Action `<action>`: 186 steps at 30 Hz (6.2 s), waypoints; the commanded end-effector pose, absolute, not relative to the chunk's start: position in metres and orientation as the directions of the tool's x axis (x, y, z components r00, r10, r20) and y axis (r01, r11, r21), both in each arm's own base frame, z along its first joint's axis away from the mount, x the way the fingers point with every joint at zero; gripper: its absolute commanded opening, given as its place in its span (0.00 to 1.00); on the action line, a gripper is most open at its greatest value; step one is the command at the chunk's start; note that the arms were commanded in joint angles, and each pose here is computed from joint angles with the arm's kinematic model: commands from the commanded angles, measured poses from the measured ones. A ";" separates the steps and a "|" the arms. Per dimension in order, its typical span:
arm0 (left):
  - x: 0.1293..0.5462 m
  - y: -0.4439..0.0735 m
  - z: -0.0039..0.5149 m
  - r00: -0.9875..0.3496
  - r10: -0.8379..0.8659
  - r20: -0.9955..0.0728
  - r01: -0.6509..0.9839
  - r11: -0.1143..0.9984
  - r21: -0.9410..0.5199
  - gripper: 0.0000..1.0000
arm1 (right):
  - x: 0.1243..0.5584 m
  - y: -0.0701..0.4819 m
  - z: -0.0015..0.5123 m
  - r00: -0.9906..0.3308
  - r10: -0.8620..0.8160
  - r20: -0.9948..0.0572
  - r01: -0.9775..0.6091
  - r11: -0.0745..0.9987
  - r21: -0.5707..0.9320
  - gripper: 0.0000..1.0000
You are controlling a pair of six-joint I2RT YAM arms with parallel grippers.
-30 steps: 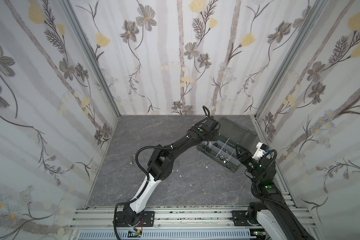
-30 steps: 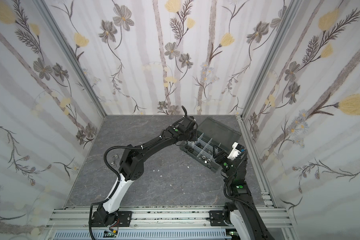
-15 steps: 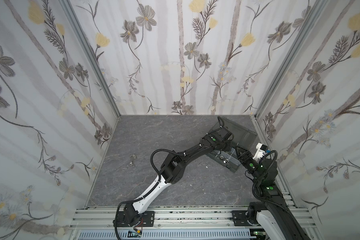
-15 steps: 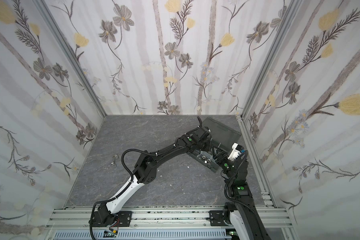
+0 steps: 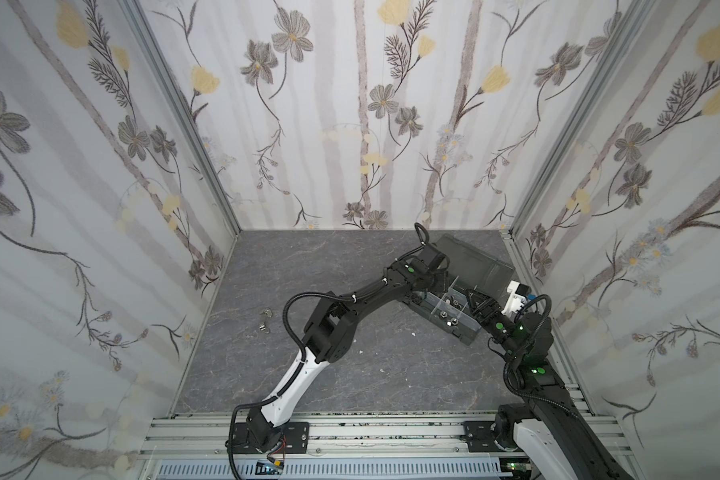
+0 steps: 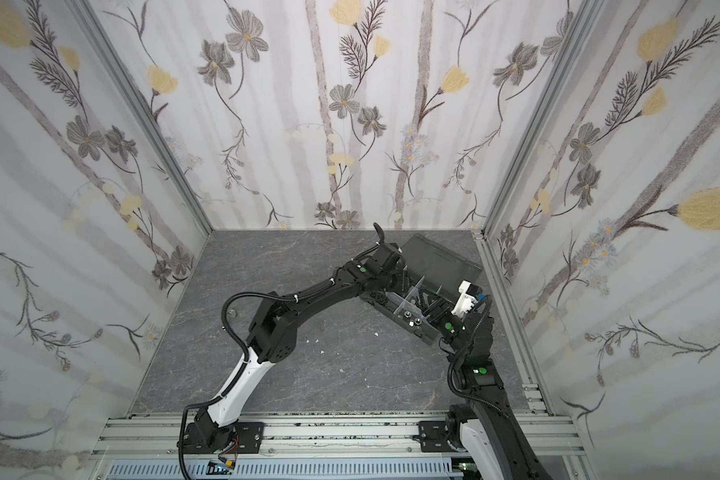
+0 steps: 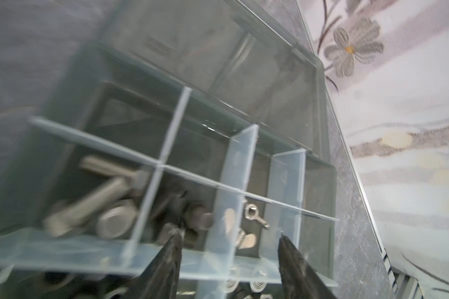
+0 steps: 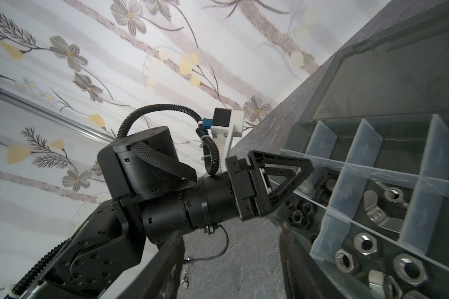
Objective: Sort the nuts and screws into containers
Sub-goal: 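Move the left gripper back to the wing nuts while the right gripper draws back, then lower the left gripper onto another wing nut and close it, then carry the wing nut with the left gripper over the organizer, then open the left gripper to drop the wing nut into the compartment, then move the left gripper back to the last loose wing nut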
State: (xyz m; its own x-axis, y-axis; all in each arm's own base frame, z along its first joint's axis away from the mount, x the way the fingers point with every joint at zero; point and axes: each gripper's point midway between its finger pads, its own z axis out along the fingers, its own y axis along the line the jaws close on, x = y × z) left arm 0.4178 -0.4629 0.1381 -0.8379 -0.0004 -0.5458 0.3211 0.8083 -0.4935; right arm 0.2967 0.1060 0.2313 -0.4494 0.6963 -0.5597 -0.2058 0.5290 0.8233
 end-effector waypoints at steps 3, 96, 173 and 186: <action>0.447 -0.364 0.228 -0.721 -0.209 -0.661 0.239 0.820 -0.520 0.60 | 0.309 0.151 0.240 -0.488 0.620 -0.614 -0.293 0.546 0.785 0.60; 0.394 0.030 0.050 -0.772 -0.513 -0.375 -0.504 0.854 -0.131 0.07 | 0.283 0.412 0.134 -0.832 0.135 -0.538 -0.466 0.354 0.811 0.59; 0.320 0.012 0.130 -0.587 -0.627 -0.513 -0.573 0.769 -0.284 0.55 | 0.290 0.423 0.146 -0.735 0.029 -0.677 -0.563 0.532 0.633 0.67; 0.315 0.071 0.073 -0.650 -0.633 -0.422 -0.621 0.762 -0.186 0.58 | 0.277 0.435 0.129 -0.768 0.007 -0.640 -0.558 0.482 0.675 0.68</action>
State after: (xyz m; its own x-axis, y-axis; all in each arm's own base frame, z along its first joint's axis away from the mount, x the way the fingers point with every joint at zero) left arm 0.3020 0.0735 0.0730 -0.6217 -0.6700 -0.4056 -0.6690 0.7236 -0.1699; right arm 0.2764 0.4314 0.1163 -0.7800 -0.0169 -0.6255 -0.5417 0.5188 0.6614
